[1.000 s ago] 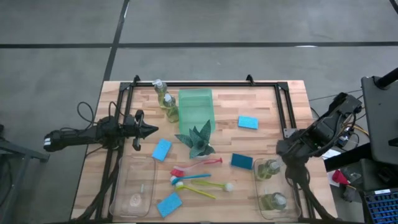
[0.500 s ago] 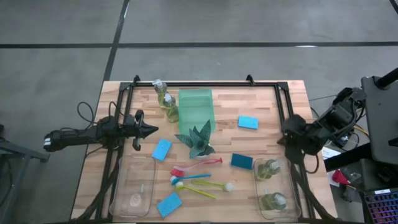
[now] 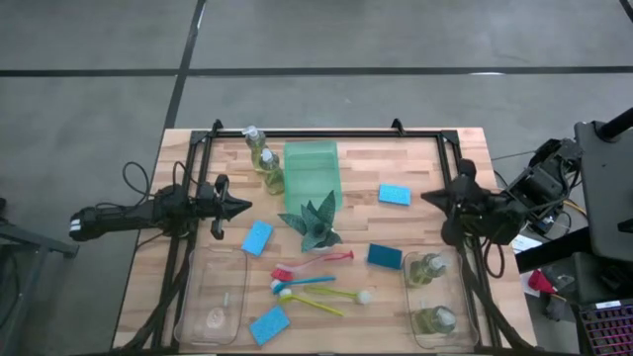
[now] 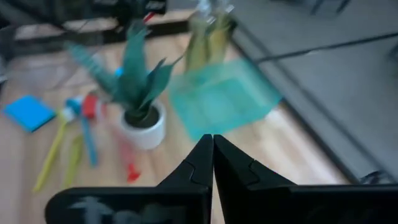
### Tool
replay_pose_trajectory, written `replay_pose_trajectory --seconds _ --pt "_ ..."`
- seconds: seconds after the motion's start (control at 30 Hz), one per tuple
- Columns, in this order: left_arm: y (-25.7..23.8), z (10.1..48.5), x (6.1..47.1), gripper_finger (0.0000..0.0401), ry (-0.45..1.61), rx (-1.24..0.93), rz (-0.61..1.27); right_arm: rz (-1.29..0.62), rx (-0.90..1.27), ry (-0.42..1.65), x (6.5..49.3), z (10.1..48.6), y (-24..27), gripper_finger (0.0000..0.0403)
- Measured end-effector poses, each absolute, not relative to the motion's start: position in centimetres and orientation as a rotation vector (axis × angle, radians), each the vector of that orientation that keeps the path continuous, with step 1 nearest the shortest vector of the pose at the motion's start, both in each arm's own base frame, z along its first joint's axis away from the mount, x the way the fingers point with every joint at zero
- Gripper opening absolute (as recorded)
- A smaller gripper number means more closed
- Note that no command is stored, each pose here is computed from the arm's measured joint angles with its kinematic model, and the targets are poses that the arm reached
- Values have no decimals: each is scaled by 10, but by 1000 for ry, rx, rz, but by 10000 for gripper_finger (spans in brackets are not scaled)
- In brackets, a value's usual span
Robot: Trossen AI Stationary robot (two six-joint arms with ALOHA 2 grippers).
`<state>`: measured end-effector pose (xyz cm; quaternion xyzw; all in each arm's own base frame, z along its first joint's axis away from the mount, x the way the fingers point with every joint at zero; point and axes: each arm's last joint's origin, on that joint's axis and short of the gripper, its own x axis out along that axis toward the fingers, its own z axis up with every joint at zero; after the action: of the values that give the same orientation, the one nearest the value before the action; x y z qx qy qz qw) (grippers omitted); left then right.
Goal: Pick & Place Kitchen Sink Supplies
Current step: Put the yellow soap dispenser into the right transparent bin
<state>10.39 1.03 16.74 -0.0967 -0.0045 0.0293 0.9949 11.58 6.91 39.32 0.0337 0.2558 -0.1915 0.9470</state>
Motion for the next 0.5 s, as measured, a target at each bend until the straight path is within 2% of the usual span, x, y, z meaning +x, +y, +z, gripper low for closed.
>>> replay_pose_trajectory --seconds 0.5 --pt "10 167 104 0 -9 -194 59 -495 -20 474 134 384 81 8"
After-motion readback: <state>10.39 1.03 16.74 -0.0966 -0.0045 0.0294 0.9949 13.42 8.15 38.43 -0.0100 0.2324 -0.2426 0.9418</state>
